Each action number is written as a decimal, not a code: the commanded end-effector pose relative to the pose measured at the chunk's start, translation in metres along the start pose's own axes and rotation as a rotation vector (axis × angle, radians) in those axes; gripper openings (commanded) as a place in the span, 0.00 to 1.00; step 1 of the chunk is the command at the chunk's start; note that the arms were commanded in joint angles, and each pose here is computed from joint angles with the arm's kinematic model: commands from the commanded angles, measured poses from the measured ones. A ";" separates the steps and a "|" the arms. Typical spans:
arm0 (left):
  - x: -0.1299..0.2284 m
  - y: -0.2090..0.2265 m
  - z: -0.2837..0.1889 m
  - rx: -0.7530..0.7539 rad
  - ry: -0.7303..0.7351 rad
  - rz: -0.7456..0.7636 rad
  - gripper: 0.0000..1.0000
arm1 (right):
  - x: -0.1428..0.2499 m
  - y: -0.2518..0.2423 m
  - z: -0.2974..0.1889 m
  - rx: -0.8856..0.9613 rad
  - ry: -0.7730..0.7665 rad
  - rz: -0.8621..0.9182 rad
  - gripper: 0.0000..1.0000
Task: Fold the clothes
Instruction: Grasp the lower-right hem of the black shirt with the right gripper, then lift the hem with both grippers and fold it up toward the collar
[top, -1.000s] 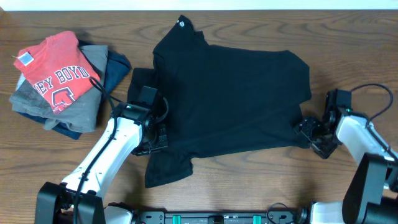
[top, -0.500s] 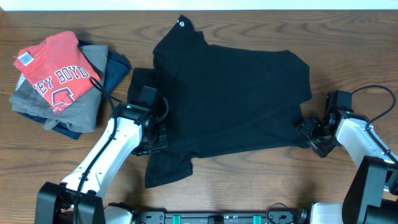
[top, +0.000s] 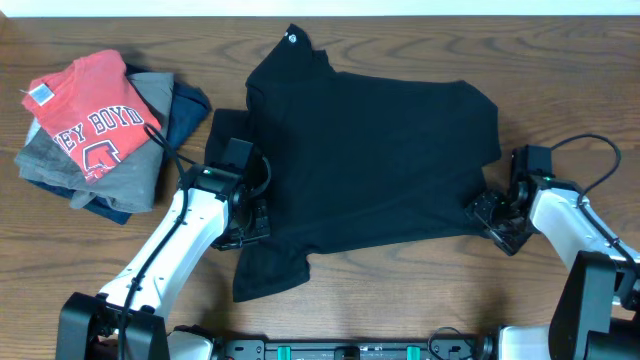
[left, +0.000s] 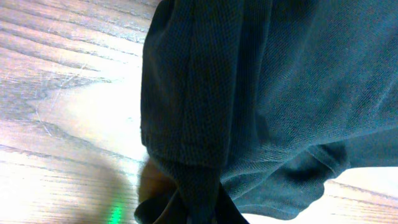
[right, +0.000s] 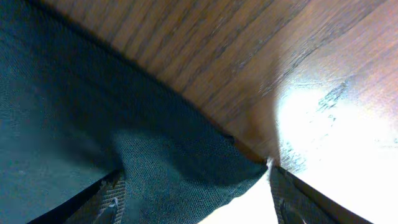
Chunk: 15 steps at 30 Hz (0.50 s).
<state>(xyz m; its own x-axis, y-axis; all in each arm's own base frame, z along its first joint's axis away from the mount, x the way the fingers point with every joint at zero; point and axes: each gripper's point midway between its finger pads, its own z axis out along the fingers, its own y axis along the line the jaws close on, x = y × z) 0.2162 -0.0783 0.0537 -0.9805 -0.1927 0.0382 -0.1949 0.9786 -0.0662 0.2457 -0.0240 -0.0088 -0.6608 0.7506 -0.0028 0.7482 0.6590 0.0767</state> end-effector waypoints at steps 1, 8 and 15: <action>-0.003 -0.001 -0.004 0.004 -0.010 -0.008 0.06 | 0.046 -0.016 0.031 0.053 0.168 0.051 0.73; -0.003 0.000 -0.004 0.004 -0.010 -0.008 0.06 | 0.037 -0.011 0.033 0.034 0.129 0.057 0.13; -0.003 -0.001 -0.004 0.004 -0.010 -0.008 0.06 | 0.037 -0.011 0.033 0.034 0.127 0.053 0.01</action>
<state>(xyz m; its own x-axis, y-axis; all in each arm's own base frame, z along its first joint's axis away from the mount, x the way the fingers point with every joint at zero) 0.2162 -0.0783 0.0537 -0.9805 -0.1927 0.0382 -0.1949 0.9786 -0.0662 0.2526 -0.0246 -0.0106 -0.6228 0.7814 -0.0392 0.7770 0.6237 0.0858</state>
